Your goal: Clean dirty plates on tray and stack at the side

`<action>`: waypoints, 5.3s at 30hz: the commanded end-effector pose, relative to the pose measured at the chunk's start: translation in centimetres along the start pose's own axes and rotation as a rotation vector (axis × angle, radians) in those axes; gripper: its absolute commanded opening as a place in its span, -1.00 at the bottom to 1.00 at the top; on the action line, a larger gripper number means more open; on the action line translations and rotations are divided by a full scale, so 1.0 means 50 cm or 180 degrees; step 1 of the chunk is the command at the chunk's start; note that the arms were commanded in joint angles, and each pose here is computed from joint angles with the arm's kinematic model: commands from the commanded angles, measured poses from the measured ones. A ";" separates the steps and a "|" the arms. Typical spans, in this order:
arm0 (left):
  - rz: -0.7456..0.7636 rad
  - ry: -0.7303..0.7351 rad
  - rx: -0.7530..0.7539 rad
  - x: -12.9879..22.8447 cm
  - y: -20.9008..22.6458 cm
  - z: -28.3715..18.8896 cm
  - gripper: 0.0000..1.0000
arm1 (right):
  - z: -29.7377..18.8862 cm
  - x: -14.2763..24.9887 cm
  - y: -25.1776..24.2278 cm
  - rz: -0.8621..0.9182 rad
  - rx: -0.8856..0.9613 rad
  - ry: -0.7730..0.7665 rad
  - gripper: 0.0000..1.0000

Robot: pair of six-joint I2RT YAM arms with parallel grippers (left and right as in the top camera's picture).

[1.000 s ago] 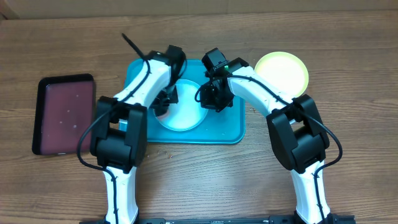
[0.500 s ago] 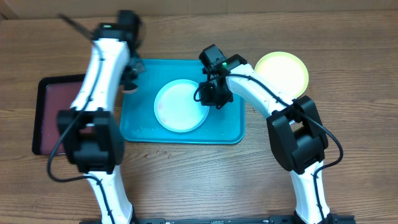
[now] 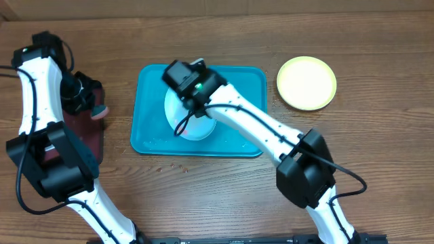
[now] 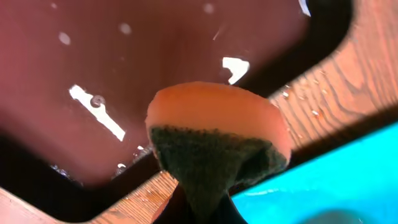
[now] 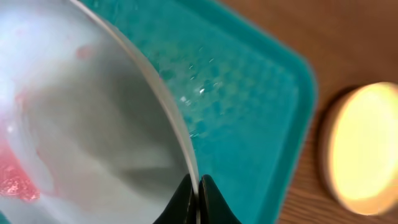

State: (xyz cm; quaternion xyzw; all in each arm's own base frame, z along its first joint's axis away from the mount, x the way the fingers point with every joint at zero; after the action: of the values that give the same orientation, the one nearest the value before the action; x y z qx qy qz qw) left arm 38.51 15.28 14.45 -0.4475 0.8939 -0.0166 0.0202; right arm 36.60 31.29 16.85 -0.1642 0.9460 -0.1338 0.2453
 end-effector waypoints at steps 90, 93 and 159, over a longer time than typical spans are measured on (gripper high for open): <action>-0.0113 -0.0495 0.0791 -0.100 0.042 -0.222 1.00 | 0.180 0.168 -0.719 0.2825 -0.1246 0.1159 1.00; -0.0113 -0.0494 0.0790 -0.100 0.043 -0.221 1.00 | 0.072 0.153 -0.720 0.2763 -0.1237 0.0933 1.00; -0.0113 -0.0495 0.0789 -0.100 0.043 -0.221 0.99 | -0.278 0.386 -0.466 0.1761 -0.1464 -0.1881 1.00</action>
State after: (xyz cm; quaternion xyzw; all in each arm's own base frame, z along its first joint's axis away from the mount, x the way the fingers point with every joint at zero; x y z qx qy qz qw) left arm 38.99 21.05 25.03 -0.4614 0.8718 -0.0915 0.1368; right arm 20.64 5.30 29.42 0.0186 0.8636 0.1947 0.4647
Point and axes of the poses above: each gripper's point midway between its finger pads, its own z axis out along the fingers, its own y axis along the line the jaws close on, x = y × z, the point moved 5 cm from there along -z, back along the fingers, and after that the axes turned 4 degrees about z, right-handed, at the moved point
